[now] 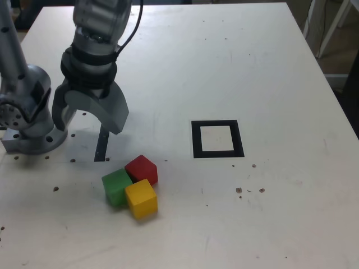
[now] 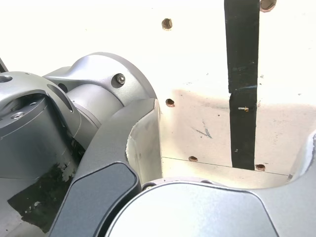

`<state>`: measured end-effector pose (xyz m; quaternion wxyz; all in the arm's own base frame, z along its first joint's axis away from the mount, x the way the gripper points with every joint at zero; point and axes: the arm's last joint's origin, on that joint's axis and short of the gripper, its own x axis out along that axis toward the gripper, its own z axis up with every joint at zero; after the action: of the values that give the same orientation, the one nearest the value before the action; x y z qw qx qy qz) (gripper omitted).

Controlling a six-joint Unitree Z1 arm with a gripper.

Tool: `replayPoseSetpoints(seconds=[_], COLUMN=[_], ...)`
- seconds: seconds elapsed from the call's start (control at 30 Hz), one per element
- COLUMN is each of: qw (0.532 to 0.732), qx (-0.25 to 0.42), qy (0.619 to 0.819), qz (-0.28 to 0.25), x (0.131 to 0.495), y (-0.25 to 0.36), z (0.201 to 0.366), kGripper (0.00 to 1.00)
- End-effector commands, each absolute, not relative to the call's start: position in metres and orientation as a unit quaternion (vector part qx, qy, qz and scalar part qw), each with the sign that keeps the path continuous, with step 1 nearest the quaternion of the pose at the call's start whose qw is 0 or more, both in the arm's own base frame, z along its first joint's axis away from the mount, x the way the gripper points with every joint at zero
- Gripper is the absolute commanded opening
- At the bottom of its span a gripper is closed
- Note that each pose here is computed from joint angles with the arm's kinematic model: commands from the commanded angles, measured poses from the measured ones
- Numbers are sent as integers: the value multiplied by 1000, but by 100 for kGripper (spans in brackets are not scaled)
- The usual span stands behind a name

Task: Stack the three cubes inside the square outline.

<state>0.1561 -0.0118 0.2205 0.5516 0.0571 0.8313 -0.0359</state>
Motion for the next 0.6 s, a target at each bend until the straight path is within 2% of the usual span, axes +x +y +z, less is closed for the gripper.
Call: replayPoseSetpoints(seconds=[0.0, 0.57], qw=[555, 562], qx=[58, 60], qy=[829, 824], qz=[-36, -40], x=[154, 149], y=[-12, -12], z=[222, 220], kGripper=[100, 99])
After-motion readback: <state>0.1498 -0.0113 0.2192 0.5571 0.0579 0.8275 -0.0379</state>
